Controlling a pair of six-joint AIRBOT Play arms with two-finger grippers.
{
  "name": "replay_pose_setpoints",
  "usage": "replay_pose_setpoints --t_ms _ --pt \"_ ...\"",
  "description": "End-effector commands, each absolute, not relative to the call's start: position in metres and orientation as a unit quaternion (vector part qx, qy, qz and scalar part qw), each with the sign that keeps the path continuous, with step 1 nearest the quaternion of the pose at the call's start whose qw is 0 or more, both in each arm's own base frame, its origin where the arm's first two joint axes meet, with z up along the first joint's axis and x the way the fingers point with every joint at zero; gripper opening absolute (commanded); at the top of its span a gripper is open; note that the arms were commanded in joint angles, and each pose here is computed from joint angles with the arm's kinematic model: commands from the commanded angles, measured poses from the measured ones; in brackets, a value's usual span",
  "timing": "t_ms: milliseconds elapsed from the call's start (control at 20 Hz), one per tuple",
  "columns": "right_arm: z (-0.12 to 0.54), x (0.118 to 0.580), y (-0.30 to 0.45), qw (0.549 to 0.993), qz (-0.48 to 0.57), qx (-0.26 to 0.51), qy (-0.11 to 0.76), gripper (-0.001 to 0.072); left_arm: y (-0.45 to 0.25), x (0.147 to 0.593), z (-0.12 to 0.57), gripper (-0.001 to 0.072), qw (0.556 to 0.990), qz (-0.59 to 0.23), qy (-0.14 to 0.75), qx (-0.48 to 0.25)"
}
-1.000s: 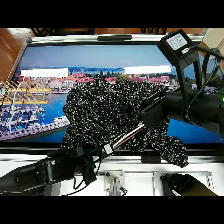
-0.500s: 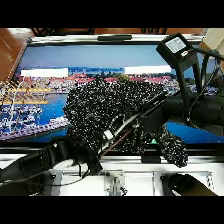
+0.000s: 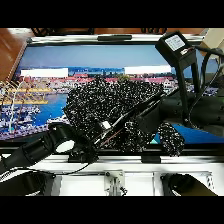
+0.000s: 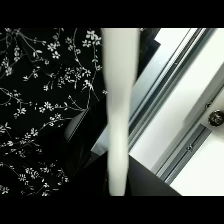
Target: Fold the shirts.
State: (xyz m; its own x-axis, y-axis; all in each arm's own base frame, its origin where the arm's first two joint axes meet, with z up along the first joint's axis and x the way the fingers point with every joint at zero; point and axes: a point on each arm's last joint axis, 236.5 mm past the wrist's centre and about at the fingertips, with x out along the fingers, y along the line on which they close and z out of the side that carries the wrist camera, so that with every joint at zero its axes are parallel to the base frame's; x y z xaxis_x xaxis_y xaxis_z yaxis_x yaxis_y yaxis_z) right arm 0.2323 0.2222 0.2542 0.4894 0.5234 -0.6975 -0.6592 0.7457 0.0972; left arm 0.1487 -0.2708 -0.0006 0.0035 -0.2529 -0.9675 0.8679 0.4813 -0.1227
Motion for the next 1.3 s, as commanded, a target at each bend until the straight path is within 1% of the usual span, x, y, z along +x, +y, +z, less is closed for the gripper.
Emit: replay_pose_setpoints --t_ms 0,200,700,800,1000,1100,1200,1250 --pt "0.260 0.227 0.233 0.853 0.365 -0.075 0.364 0.0058 -0.274 0.154 0.000 0.0046 0.655 -0.434 0.552 0.277" --pt "0.259 0.228 0.232 0.854 0.364 -0.076 0.364 0.0059 -0.285 0.172 0.019 0.0046 0.682 -0.436 0.525 0.264" --pt "0.259 0.265 0.188 0.898 0.247 -0.092 0.352 0.0059 -0.275 0.168 0.018 0.0046 0.662 -0.444 0.528 0.294" --pt "0.261 0.275 0.176 0.907 0.220 -0.105 0.343 0.0059 -0.268 0.162 0.016 0.0047 0.640 -0.457 0.528 0.320" --pt "0.271 0.287 0.174 0.919 0.210 -0.111 0.315 0.0059 -0.236 0.143 0.011 0.0046 0.567 -0.474 0.551 0.387" --pt "0.274 0.288 0.175 0.921 0.211 -0.109 0.308 0.0059 -0.203 0.145 0.010 0.0046 0.534 -0.442 0.574 0.436" --pt "0.275 0.289 0.176 0.922 0.212 -0.108 0.305 0.0059 -0.182 0.153 0.011 0.0046 0.522 -0.412 0.581 0.469" --pt "0.275 0.289 0.177 0.922 0.213 -0.107 0.304 0.0059 -0.185 0.153 0.011 0.0046 0.519 -0.421 0.575 0.472"
